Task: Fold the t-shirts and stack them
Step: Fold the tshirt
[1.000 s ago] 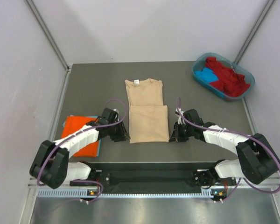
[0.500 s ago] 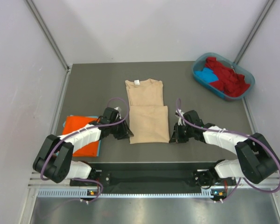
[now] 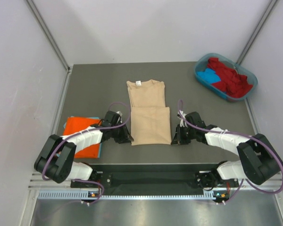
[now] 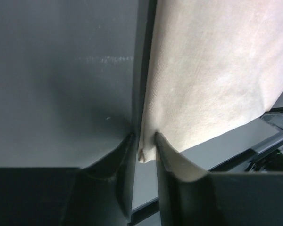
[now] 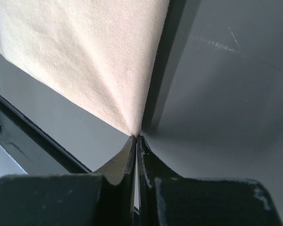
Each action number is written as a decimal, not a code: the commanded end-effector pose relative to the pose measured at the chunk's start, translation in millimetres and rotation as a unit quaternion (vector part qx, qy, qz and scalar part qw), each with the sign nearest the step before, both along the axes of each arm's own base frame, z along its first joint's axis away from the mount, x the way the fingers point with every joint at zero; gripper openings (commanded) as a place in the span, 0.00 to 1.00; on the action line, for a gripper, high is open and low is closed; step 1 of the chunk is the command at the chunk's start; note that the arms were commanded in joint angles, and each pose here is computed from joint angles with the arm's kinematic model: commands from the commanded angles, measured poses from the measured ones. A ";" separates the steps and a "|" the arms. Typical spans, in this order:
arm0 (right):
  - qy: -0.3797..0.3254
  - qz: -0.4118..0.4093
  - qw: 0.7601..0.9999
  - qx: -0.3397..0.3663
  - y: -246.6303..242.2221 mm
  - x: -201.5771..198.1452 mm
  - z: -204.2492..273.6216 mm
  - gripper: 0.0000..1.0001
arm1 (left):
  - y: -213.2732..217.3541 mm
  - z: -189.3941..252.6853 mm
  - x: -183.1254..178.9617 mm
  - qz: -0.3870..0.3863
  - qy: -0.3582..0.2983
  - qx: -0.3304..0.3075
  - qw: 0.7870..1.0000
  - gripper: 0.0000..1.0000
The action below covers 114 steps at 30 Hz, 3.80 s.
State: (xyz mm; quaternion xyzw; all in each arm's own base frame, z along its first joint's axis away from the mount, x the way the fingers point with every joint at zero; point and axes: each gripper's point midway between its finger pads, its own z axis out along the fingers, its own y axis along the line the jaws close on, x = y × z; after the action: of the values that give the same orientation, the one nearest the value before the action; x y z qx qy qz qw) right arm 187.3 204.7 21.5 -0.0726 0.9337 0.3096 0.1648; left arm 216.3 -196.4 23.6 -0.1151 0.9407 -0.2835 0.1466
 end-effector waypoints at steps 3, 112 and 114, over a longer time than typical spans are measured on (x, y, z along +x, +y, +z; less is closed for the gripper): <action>0.000 0.009 1.000 0.005 4.8 -3.2 -3.3 0.00 | -7.8 8.3 1.0 -0.006 -0.016 -0.027 0.999 0.04; -0.135 0.020 0.980 0.143 38.8 372.5 52.2 0.14 | -5.5 57.6 367.6 0.076 -0.204 -0.071 0.973 0.29; -0.131 0.013 0.981 0.145 37.2 378.0 42.6 0.14 | -2.5 50.5 371.9 0.080 -0.207 -0.063 0.973 0.29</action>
State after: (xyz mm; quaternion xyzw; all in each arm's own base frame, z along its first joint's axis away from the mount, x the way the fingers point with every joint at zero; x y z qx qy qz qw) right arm 545.7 242.4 54.0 -0.0951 0.8674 0.4116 0.2629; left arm 563.7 -203.1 54.3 -0.1475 0.8786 -0.3353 0.3064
